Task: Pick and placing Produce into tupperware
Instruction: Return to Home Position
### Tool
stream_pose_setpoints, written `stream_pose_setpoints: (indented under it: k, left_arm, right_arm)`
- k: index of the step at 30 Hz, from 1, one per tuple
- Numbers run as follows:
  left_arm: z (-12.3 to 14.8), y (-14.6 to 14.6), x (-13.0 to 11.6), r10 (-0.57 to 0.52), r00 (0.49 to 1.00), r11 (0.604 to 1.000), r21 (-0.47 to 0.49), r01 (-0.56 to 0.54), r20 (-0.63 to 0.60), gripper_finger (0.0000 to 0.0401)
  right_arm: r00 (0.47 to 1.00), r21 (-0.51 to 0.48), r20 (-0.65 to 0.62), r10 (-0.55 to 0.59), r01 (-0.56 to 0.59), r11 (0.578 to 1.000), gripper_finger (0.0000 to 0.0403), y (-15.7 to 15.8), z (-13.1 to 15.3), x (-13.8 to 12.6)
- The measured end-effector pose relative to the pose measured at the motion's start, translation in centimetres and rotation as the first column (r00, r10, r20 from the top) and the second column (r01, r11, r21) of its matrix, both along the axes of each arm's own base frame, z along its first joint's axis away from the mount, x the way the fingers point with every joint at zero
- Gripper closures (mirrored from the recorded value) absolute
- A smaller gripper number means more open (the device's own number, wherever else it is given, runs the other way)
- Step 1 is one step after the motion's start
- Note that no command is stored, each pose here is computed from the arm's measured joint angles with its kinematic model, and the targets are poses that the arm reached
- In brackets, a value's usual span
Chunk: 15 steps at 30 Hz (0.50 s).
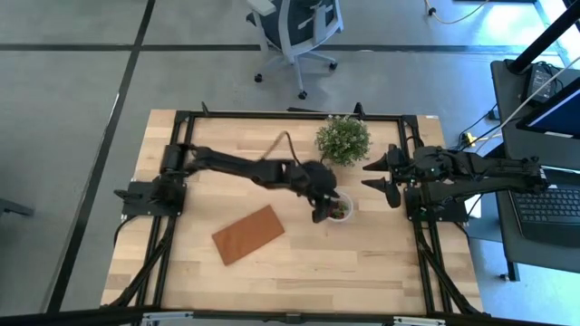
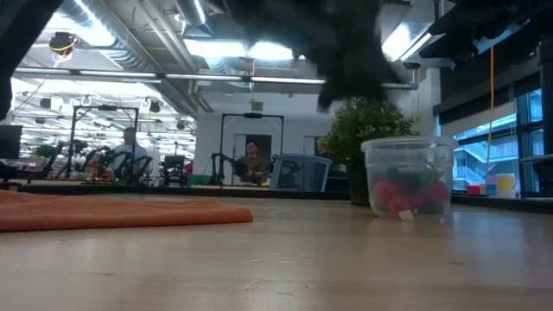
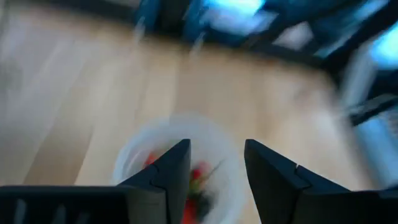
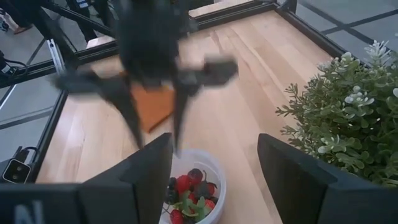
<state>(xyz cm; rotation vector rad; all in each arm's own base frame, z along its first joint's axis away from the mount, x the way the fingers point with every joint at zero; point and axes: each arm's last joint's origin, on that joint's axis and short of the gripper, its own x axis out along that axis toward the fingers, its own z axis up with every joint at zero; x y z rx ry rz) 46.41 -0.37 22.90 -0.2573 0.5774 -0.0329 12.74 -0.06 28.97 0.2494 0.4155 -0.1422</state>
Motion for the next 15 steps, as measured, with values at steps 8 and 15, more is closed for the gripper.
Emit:
stream_pose_setpoints:
  k: [8,15]
  left_arm:
    - [13.1,2.3,-6.3,-0.089,0.965,0.990,0.133,0.057,0.248,0.0259]
    - [17.7,3.0,-16.0,0.055,0.921,0.960,0.234,-0.155,0.385,0.0257]
  right_arm:
    - [0.996,-0.054,0.086,0.013,-0.009,0.999,0.0166,0.0,0.8,0.2]
    - [0.976,-0.249,0.200,0.090,-0.039,0.968,0.0166,-0.1,2.3,-2.0]
